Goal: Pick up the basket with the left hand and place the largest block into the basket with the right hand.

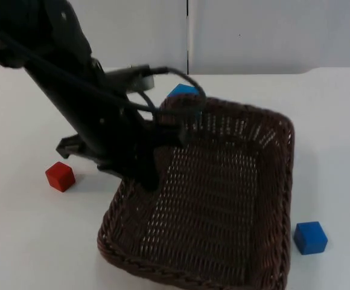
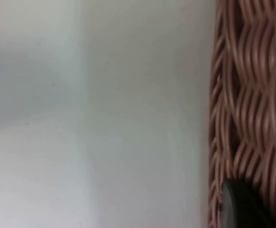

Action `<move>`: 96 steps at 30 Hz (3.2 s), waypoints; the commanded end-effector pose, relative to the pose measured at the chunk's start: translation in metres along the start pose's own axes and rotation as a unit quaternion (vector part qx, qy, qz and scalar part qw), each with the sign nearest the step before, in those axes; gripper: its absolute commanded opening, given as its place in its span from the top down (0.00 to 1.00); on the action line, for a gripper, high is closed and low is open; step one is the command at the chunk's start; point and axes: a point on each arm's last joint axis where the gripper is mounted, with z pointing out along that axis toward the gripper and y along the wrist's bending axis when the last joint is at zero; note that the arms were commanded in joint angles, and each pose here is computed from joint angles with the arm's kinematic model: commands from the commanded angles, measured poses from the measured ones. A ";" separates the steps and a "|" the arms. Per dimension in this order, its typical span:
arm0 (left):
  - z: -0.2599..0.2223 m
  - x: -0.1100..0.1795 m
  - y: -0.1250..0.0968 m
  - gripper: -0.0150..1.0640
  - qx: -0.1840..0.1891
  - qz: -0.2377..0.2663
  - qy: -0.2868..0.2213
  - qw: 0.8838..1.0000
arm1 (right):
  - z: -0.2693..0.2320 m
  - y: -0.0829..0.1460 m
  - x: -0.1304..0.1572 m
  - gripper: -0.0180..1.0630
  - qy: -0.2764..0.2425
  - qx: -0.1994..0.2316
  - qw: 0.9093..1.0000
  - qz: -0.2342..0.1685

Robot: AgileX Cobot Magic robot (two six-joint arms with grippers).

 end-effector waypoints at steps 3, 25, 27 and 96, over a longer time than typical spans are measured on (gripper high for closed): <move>-0.034 -0.001 -0.013 0.99 0.016 0.013 -0.034 0.999 | 0.000 0.000 0.000 0.01 -0.004 0.002 1.000 -0.003; -0.068 0.006 -0.022 0.99 0.013 0.062 -0.045 0.997 | 0.000 0.000 0.000 0.01 -0.004 0.002 1.000 -0.003; -0.068 0.006 -0.022 0.99 0.013 0.062 -0.044 0.997 | 0.000 0.000 0.000 0.01 -0.004 0.002 1.000 -0.003; -0.082 0.044 0.071 0.99 0.011 -0.185 -0.041 0.982 | 0.217 0.001 -0.178 0.01 0.096 -0.042 0.994 -0.018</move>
